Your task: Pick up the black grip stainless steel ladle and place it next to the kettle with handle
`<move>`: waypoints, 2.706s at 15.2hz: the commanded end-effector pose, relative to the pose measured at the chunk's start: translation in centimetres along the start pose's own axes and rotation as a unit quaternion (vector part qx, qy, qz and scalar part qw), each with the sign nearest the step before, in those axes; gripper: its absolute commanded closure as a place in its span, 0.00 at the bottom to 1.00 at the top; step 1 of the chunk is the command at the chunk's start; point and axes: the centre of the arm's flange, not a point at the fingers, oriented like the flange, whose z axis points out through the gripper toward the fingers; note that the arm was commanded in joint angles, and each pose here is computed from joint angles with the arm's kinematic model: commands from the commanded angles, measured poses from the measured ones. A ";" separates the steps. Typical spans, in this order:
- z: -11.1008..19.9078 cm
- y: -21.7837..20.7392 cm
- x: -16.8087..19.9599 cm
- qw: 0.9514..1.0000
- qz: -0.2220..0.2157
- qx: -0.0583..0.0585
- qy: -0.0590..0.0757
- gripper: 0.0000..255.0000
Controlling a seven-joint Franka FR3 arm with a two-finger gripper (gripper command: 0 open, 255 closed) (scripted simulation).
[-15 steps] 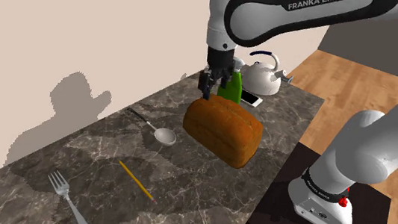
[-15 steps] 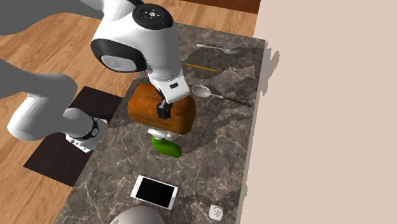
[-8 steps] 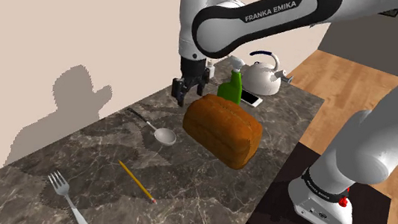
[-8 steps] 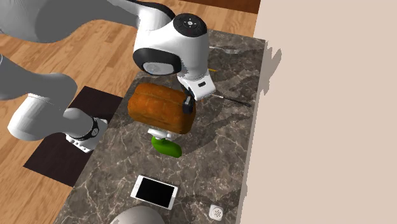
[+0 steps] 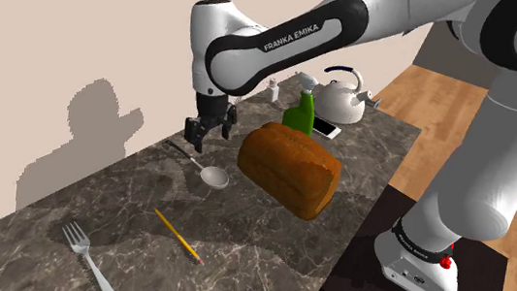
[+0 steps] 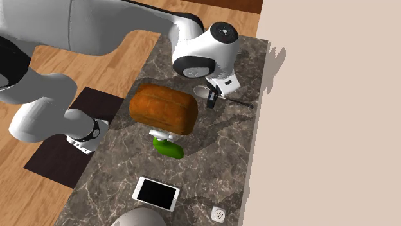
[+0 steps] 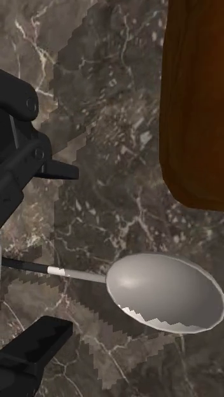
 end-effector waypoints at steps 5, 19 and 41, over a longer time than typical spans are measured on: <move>3.1 -3.3 3.6 1.000 0.001 0.012 0.000 0.00; 6.5 -3.4 3.6 1.000 0.001 0.012 0.000 0.00; 0.2 -3.9 3.5 1.000 0.001 0.012 0.000 1.00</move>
